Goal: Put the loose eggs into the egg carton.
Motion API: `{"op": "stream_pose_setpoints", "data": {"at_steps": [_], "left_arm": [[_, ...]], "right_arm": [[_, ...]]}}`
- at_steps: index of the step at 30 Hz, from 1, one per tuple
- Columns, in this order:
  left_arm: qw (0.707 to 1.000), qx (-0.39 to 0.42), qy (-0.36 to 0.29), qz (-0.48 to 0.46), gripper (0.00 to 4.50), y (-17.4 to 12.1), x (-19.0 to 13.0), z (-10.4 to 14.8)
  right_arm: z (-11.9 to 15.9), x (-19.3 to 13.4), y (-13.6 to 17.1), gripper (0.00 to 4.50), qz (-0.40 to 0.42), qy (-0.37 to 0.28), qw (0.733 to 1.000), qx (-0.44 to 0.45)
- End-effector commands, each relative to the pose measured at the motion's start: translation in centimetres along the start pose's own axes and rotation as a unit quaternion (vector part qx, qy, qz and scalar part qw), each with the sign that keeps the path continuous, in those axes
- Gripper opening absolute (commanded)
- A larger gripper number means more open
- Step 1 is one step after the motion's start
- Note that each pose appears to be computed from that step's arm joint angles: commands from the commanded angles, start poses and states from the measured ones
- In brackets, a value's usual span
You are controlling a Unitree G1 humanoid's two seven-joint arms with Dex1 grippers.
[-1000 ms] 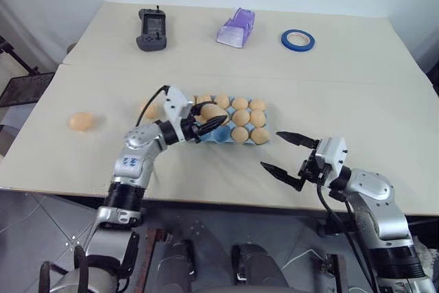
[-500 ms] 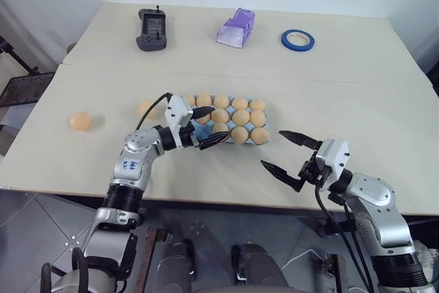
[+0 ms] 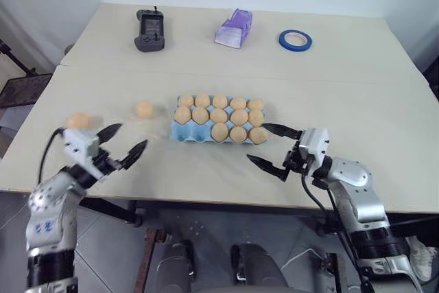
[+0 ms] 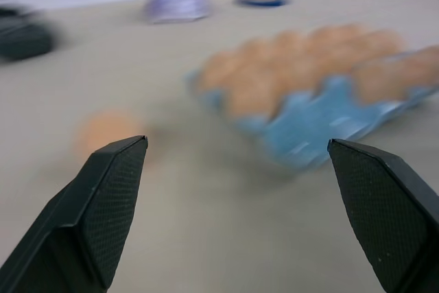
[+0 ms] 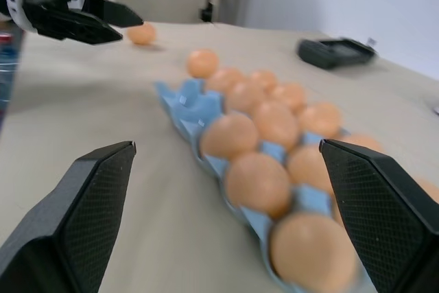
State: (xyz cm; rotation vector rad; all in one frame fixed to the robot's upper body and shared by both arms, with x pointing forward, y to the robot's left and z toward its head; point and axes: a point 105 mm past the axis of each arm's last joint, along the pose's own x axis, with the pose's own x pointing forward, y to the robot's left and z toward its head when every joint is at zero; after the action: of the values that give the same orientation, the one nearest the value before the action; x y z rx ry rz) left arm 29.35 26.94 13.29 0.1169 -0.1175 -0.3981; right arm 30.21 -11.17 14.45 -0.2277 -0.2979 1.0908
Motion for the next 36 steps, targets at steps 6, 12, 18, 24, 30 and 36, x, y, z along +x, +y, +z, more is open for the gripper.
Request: {"op": "stream_pose_setpoints", "data": {"at_steps": [6, 12, 18, 24, 30, 36], "left_arm": [[0.992, -0.006, 0.004, 0.123, 4.49, 0.9, -4.4, -0.6], [0.994, -0.004, 0.003, 0.112, 4.49, 0.3, -2.0, -0.4], [0.993, -0.002, -0.027, 0.115, 4.49, 1.9, 3.0, 1.5], [0.996, 0.007, -0.027, 0.081, 4.49, 2.1, 8.6, 2.3], [0.997, -0.004, -0.002, 0.075, 4.49, 2.5, 12.1, 1.3], [0.997, -0.027, 0.034, 0.06, 4.1, 1.7, 13.4, -0.6]], "right_arm": [[-0.1, 0.5, 1.2, 4.5, 0.056, -0.016, 0.998, 0.01], [-0.5, 0.2, 0.6, 4.5, 0.035, -0.012, 0.999, 0.012], [-0.3, 0.1, 0.1, 4.5, 0.018, -0.011, 1.0, 0.009], [-0.2, -0.4, -0.2, 4.5, 0.006, -0.006, 1.0, 0.003], [-0.3, -2.2, -0.5, 4.5, -0.023, 0.006, 1.0, -0.002], [-0.6, -3.0, 0.0, 4.5, -0.057, 0.01, 0.998, 0.003]]}}
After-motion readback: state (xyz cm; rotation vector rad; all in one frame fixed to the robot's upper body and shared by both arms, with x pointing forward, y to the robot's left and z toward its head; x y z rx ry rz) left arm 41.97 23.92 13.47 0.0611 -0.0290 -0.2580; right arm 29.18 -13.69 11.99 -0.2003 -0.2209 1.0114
